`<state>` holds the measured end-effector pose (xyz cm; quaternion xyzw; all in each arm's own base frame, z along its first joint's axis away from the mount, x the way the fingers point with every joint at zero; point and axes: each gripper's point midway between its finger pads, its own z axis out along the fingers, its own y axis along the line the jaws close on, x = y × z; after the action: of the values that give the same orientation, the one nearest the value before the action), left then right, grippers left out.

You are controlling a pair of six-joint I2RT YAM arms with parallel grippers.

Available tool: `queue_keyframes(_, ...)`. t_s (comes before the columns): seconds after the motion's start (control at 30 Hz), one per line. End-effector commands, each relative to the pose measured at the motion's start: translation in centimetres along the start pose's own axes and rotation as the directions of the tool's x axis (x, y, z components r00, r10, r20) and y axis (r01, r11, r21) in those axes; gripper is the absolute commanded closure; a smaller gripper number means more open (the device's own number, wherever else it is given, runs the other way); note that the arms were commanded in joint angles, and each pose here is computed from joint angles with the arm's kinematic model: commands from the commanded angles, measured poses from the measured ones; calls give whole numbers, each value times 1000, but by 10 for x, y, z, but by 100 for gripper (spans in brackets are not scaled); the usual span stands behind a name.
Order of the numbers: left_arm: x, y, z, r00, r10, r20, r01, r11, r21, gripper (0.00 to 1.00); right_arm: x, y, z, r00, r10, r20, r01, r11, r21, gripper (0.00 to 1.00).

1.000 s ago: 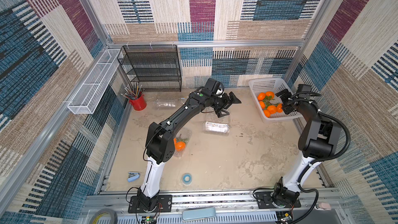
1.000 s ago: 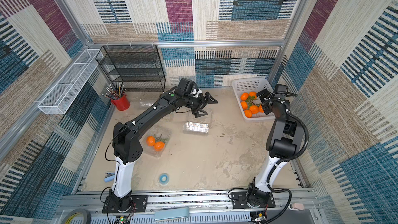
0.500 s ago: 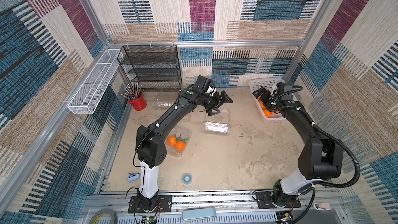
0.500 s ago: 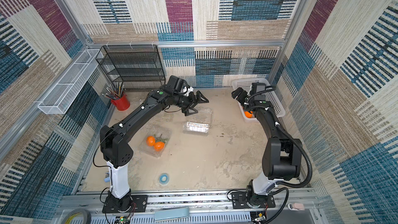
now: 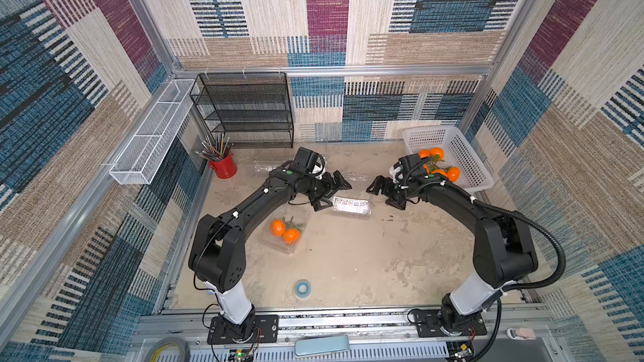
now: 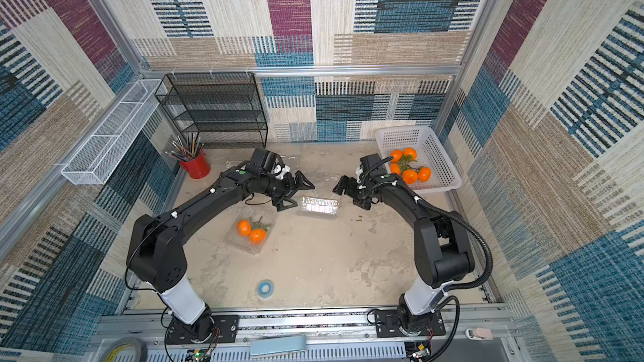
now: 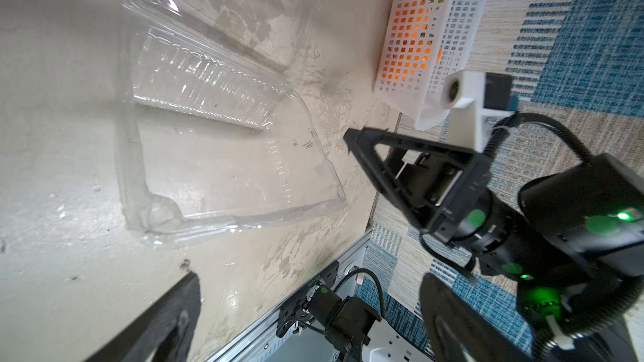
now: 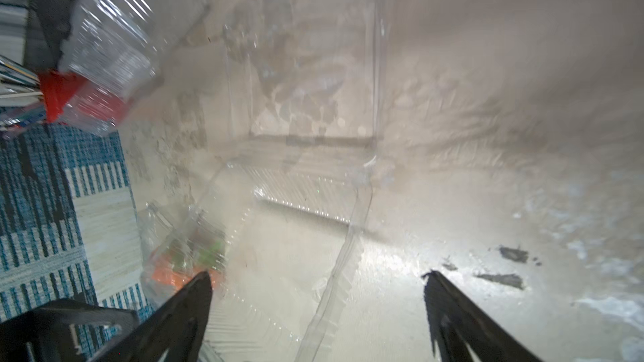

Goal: Take oranges out of containers
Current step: Move the packing box to the center of the board.

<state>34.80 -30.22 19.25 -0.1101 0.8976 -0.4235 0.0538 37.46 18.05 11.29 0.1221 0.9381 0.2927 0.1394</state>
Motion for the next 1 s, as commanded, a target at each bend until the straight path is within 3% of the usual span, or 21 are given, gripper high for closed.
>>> queue_keyframes(0.0, -4, -9, -5, 999, 20, 30, -21, 999, 40, 1, 17, 5, 12, 998, -20, -63, 21, 1000, 3, 8)
queue_keyframes(0.23, -1, -5, -4, 1000, 1, 29, -2, 998, 55, 1, 27, -3, 25, 994, -29, -105, 37, 996, 76, 19)
queue_keyframes(0.57, 3, -3, -4, 1000, -7, 18, 6, 999, 54, 1, 47, -26, 43, 989, -9, -145, 28, 991, 131, 53)
queue_keyframes(0.8, 4, -7, -8, 1000, -7, 19, 6, 998, 57, 1, 29, -29, 47, 996, -11, -87, 26, 984, 177, 78)
queue_keyframes(0.97, 4, -12, -16, 1000, 2, 29, -3, 999, 52, 1, 7, -26, 48, 998, -41, -40, 49, 975, 218, 88)
